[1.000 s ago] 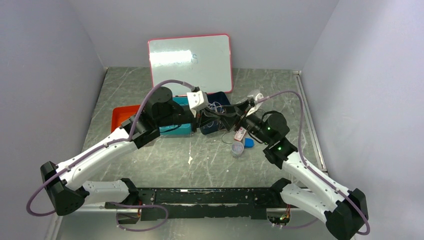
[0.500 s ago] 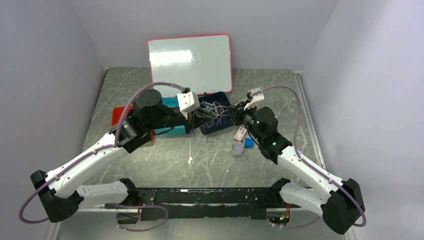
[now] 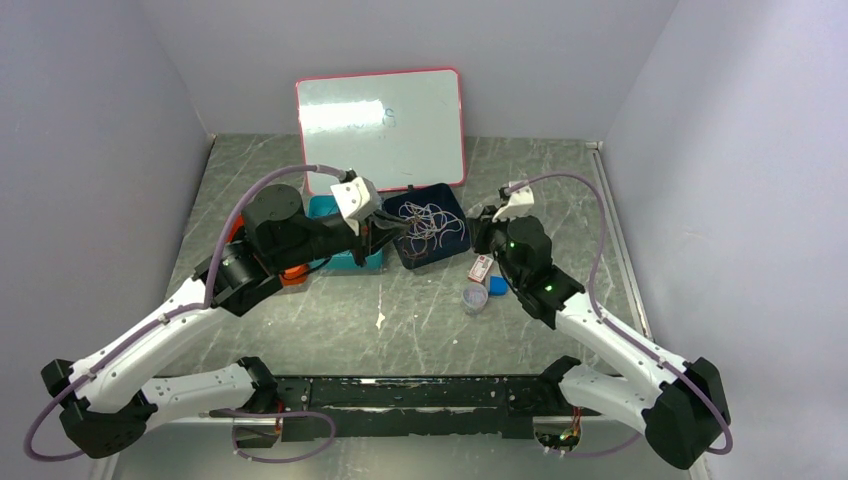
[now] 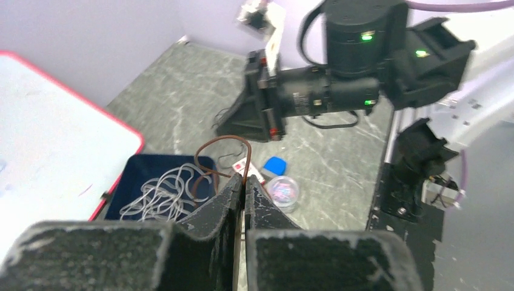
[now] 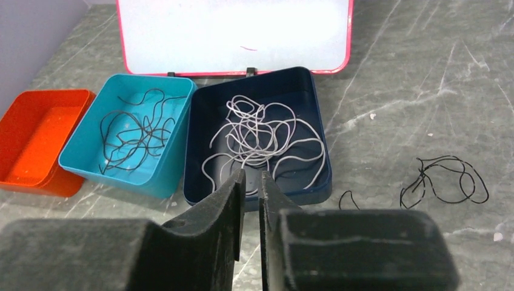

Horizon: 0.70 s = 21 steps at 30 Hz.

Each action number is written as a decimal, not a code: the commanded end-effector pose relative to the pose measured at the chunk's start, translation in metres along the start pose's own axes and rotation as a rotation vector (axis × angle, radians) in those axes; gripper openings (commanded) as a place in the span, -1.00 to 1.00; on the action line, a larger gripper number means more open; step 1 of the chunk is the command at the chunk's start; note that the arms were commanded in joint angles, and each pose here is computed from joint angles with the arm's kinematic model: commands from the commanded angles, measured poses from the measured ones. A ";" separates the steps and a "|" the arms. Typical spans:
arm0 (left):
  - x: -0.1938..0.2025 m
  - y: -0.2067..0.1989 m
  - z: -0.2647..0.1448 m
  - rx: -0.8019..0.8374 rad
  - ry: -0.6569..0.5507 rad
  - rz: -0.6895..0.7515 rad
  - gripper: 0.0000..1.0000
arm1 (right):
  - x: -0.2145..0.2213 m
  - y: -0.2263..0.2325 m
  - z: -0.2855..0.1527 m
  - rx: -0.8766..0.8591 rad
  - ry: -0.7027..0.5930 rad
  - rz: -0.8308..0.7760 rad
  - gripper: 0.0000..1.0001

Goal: Untangle the cables

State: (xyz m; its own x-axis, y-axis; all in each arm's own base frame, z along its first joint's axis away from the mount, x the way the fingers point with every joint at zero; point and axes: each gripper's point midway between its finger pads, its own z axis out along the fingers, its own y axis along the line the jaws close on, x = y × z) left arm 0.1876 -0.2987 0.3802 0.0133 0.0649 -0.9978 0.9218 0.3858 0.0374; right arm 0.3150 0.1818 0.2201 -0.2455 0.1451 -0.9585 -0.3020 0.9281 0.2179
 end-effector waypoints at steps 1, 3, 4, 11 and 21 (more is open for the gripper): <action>0.000 0.037 -0.010 -0.230 0.038 -0.061 -0.86 | 0.001 0.000 -0.010 -0.019 0.002 -0.005 -0.60; 0.009 0.052 -0.012 -0.309 0.076 -0.090 -0.86 | 0.001 0.003 -0.016 -0.041 0.009 -0.012 -0.55; 0.015 0.059 -0.013 -0.345 0.091 -0.106 -0.86 | 0.001 0.004 -0.019 -0.050 0.014 -0.014 -0.53; 0.067 0.130 -0.027 -0.557 0.204 -0.216 -0.86 | -0.010 0.018 -0.042 -0.146 0.032 -0.019 -0.35; 0.120 0.213 -0.042 -0.803 0.302 -0.230 -0.86 | -0.016 0.008 -0.058 -0.086 0.052 0.034 -0.15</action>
State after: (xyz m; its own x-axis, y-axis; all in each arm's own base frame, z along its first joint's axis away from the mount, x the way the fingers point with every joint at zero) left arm 0.3469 -0.1866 0.2782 -0.3540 0.1128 -0.9284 0.4167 0.9077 -0.0486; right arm 0.2674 0.1719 0.2425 -0.2892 0.1401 -0.9470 -0.3882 0.8871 0.2497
